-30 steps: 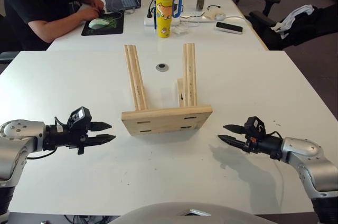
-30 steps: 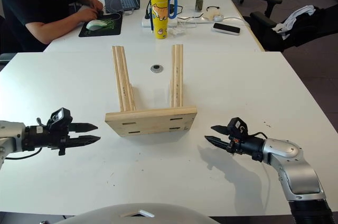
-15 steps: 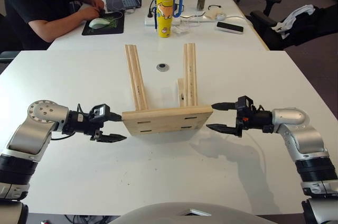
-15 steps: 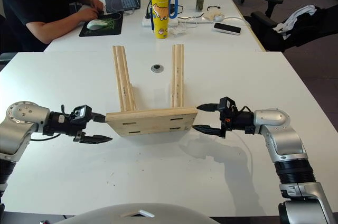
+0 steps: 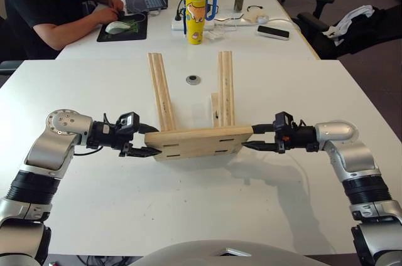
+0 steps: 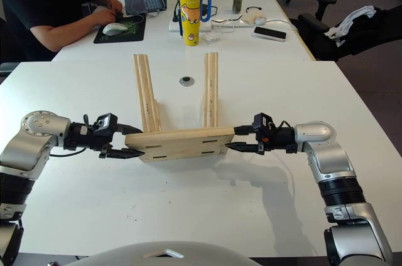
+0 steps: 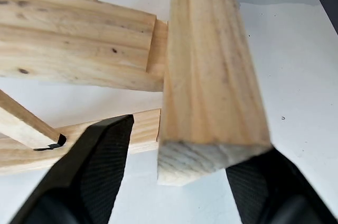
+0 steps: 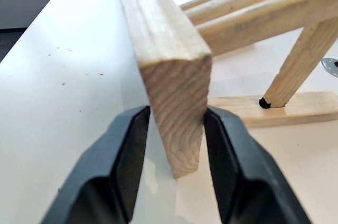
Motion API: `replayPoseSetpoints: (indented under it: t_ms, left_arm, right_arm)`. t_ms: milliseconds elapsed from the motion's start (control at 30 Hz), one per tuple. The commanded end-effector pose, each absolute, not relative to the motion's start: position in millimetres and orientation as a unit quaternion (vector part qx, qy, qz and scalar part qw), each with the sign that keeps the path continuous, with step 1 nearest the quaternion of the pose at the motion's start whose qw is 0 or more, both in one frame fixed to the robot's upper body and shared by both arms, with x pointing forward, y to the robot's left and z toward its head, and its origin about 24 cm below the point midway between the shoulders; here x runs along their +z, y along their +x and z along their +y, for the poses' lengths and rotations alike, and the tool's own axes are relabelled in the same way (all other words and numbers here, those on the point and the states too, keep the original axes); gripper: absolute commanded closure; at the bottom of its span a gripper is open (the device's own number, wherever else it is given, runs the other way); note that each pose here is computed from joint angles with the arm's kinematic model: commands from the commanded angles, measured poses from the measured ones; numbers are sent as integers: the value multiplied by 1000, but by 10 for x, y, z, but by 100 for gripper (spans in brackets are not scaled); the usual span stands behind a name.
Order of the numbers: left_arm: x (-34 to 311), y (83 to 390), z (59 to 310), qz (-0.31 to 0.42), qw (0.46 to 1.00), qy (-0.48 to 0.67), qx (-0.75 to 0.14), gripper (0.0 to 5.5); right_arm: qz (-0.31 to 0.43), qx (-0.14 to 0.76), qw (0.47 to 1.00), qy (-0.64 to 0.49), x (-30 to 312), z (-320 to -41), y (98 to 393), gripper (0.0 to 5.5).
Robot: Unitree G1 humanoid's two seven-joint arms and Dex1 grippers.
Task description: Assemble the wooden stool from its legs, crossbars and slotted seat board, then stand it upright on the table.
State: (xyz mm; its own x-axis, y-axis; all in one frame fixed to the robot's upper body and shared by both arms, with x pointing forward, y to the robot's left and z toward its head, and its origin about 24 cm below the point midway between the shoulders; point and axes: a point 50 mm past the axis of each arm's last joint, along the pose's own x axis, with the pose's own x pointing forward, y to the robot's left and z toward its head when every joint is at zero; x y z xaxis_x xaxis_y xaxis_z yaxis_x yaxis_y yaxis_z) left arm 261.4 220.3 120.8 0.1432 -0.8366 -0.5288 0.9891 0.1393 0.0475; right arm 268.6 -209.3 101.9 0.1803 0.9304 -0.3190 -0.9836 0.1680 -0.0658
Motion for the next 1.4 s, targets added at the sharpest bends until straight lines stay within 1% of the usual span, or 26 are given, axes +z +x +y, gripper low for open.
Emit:
replayPoseSetpoints:
  t_ms: [33, 133, 167, 300, 400, 500, 633, 733, 767, 867, 900, 1000, 1133, 1233, 1267, 1367, 1400]
  left_arm:
    - [1196, 2643, 2321, 220, 730, 209, -613, 348]
    - [1154, 2643, 2360, 230, 729, 204, -612, 400]
    - [1150, 2641, 2361, 232, 728, 199, -613, 406]
    - [1306, 2625, 2286, 226, 721, 137, -640, 406]
    - [1512, 2582, 2245, 224, 715, 73, -659, 406]
    - [1797, 2489, 2206, 241, 686, -6, -686, 406]
    - [2231, 2405, 2192, 262, 636, -95, -719, 406]
    - [2575, 2441, 2157, 274, 617, -140, -725, 407]
    - [2675, 2473, 2136, 282, 609, -162, -724, 408]
    - [2785, 2600, 2095, 312, 601, -208, -706, 409]
    - [2783, 2662, 2092, 321, 605, -221, -695, 409]
    - [2758, 2847, 2096, 335, 621, -247, -664, 410]
    - [2497, 3058, 2084, 366, 620, -298, -627, 411]
    - [2310, 3176, 2153, 368, 631, -337, -594, 411]
    - [2282, 3207, 2188, 362, 637, -348, -585, 375]
    - [2248, 3260, 2270, 350, 654, -364, -563, 332]
    - [2231, 3265, 2296, 351, 660, -364, -556, 314]
  right_arm:
    - [91, 642, 750, -132, 1046, -2029, 2713, 406]
    - [93, 646, 747, -128, 1031, -2021, 2707, 409]
    - [96, 648, 745, -126, 1031, -2021, 2703, 409]
    - [103, 661, 739, -84, 1149, -2003, 2662, 410]
    - [113, 674, 728, -52, 1335, -1979, 2609, 411]
    - [119, 693, 711, -17, 1682, -1957, 2555, 411]
    - [147, 725, 672, 31, 2293, -1965, 2539, 411]
    - [196, 738, 641, 79, 2685, -1991, 2585, 411]
    - [215, 740, 627, 114, 2803, -1985, 2609, 411]
    - [266, 728, 591, 222, 3014, -1954, 2719, 411]
    - [282, 719, 583, 253, 3013, -1955, 2775, 412]
    - [330, 689, 564, 313, 2841, -1978, 2873, 415]
    - [383, 624, 558, 390, 2347, -2114, 2936, 416]
    - [393, 589, 563, 426, 2109, -2190, 2978, 416]
    - [390, 582, 567, 432, 2067, -2204, 3004, 416]
    - [381, 562, 589, 439, 2004, -2274, 3067, 416]
    - [379, 554, 597, 440, 1988, -2313, 3074, 382]
